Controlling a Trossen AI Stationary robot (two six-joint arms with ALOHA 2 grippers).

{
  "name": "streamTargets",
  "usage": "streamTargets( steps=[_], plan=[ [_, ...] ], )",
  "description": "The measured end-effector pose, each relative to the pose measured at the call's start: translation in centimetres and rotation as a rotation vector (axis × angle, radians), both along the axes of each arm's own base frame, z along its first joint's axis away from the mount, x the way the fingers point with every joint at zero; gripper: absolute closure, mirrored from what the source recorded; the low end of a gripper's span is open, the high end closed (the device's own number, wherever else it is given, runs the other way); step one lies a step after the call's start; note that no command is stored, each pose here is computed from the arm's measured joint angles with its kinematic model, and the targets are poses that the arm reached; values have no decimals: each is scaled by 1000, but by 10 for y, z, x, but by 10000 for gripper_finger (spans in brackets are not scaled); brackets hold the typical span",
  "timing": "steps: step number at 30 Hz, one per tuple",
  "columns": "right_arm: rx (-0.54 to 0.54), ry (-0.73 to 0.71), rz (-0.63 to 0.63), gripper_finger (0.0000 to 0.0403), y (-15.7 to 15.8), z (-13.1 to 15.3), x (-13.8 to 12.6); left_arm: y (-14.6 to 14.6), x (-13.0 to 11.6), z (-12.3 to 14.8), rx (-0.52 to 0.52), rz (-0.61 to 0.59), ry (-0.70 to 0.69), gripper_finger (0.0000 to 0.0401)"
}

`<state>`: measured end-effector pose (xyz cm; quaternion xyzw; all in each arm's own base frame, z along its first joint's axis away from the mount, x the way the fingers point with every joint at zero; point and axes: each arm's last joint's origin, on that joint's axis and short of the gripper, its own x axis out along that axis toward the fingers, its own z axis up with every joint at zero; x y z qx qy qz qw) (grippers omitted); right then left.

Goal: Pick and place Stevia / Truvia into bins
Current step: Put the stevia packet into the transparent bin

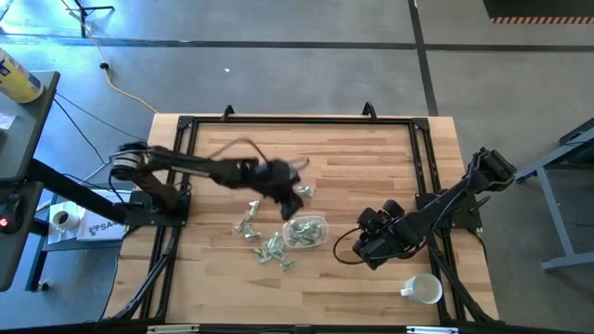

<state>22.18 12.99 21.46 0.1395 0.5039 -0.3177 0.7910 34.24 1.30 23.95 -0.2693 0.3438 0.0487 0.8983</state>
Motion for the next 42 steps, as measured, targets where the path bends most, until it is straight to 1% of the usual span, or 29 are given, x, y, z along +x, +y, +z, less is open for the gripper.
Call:
streamTargets(
  steps=[2, 3, 5, 6, 8, 9, 11, 13, 16, 18, 20, 23, 27, 31, 33, 38, 39, 40, 42],
  plan=[
    [-3, 5, 1, 228, 0, 0, 0, 18, 1, 9, 129, -12, -3, 247],
    [-4, 10, 0, 227, 0, 0, -1, 27, -1, 8, 181, -30, 27, 246],
    [-5, 9, 0, 223, -1, 0, -1, 43, 2, 0, 249, -50, 71, 241],
    [0, 10, -4, 221, 0, 0, -1, 51, 4, -6, 260, -43, 97, 237],
    [13, 6, -23, 213, 0, 0, -1, 63, -3, -24, 245, -40, 224, 223],
    [20, 2, -33, 208, 0, 0, -1, 69, -3, -31, 246, -42, 258, 215],
    [31, -10, -51, 196, 0, 0, 0, 77, -6, -46, 263, -54, 357, 195],
    [37, -17, -53, 180, 1, 0, 0, 80, -8, -59, 300, -85, 443, 172],
    [47, -22, -63, 153, -1, 0, 2, 80, -6, -69, 374, -175, 480, 140],
    [58, -12, -77, 136, -4, 0, 4, 80, -4, -73, 410, -231, 471, 124],
    [61, -7, -87, 124, -8, 0, 6, 81, 0, -77, 437, -263, 456, 117],
    [64, -6, -114, 115, -14, 0, 9, 83, 6, -86, 467, -295, 443, 119],
    [77, 1, -145, 116, -21, -1, 13, 83, 8, -99, 488, -356, 461, 148],
    [90, 7, -161, 121, -25, -1, 14, 83, 9, -104, 470, -384, 472, 202],
    [92, 8, -161, 124, -25, -1, 15, 82, 8, -105, 458, -393, 472, 240],
    [89, 15, -144, 131, -25, -1, 14, 82, 7, -103, 455, -394, 479, 357],
    [88, 15, -141, 134, -25, -1, 14, 81, 6, -101, 450, -388, 480, 375],
    [86, 15, -140, 136, -25, -1, 15, 81, 5, -100, 441, -374, 490, 380],
    [77, 10, -139, 140, -25, -1, 15, 80, 1, -97, 420, -336, 517, 374]
  ],
)
